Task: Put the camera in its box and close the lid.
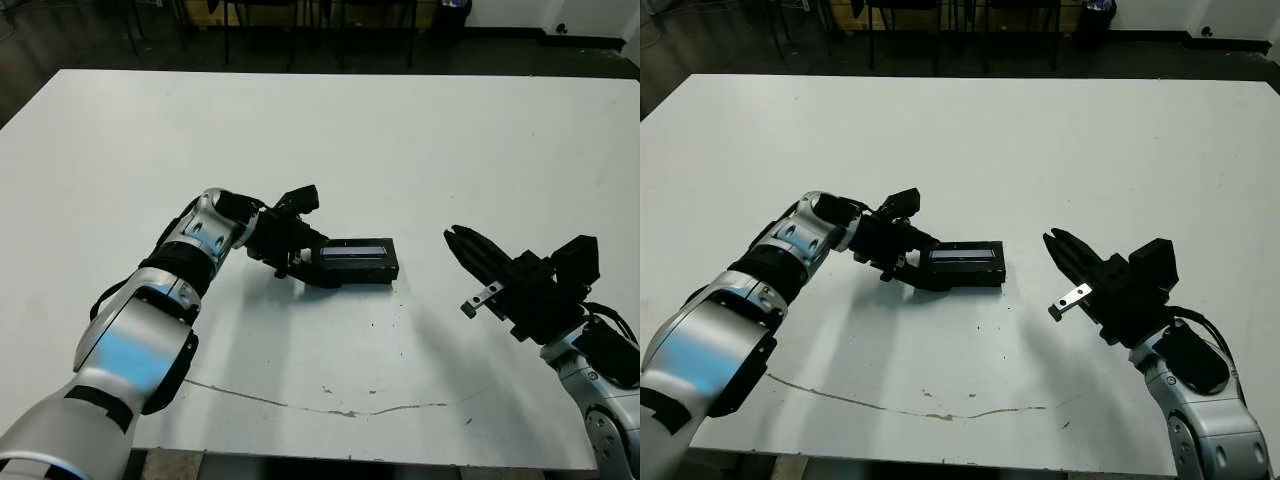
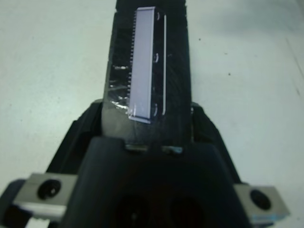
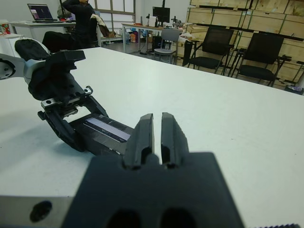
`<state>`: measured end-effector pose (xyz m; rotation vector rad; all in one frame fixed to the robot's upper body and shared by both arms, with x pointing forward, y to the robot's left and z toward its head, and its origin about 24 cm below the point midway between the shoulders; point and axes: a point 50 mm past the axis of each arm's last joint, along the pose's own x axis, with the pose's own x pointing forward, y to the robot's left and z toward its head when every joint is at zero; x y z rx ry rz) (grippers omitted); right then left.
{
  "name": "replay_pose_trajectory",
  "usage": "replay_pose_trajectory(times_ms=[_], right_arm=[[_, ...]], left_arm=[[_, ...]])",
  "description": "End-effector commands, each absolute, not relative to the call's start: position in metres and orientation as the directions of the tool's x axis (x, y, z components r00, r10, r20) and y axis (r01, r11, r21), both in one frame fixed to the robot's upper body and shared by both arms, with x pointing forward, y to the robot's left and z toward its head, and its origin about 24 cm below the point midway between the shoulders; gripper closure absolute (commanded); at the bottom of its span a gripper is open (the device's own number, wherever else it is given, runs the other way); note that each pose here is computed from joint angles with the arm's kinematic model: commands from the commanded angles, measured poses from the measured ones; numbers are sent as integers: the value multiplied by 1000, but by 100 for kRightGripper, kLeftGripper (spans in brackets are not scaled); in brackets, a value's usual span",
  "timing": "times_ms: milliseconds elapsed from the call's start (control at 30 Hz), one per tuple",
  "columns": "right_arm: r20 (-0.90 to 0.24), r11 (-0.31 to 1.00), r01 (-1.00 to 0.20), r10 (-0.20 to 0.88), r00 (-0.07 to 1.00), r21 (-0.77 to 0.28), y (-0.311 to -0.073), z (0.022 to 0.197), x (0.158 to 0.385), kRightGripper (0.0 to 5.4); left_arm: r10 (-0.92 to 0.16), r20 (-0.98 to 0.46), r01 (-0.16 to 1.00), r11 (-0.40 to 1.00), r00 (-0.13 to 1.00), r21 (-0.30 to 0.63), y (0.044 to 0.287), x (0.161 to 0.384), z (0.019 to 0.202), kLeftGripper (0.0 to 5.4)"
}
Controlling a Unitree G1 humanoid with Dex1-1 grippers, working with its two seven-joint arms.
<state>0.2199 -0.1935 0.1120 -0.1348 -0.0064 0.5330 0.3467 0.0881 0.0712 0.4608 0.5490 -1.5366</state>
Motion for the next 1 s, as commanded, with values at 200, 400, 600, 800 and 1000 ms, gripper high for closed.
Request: replay_pose_trajectory(times_ms=[200, 400, 600, 800, 1000], right_arm=[[-48, 847, -520, 518, 854, -111, -192, 109, 221, 540], [-48, 847, -522, 520, 853, -101, -189, 109, 220, 540], [-53, 849, -520, 517, 854, -95, -188, 109, 219, 540], [-52, 850, -519, 516, 855, -96, -189, 109, 219, 540], [-48, 848, -525, 523, 851, -78, -189, 108, 219, 540]], left_arm=[[-689, -711, 990, -75, -140, -122, 90, 334, 51, 261], [-640, -759, 993, -81, -119, -87, 99, 334, 52, 261], [-589, -802, 994, -92, -97, -53, 108, 333, 49, 170], [-585, -807, 995, -91, -81, -34, 120, 332, 43, 70], [-591, -804, 998, -59, -62, -33, 131, 332, 40, 2]])
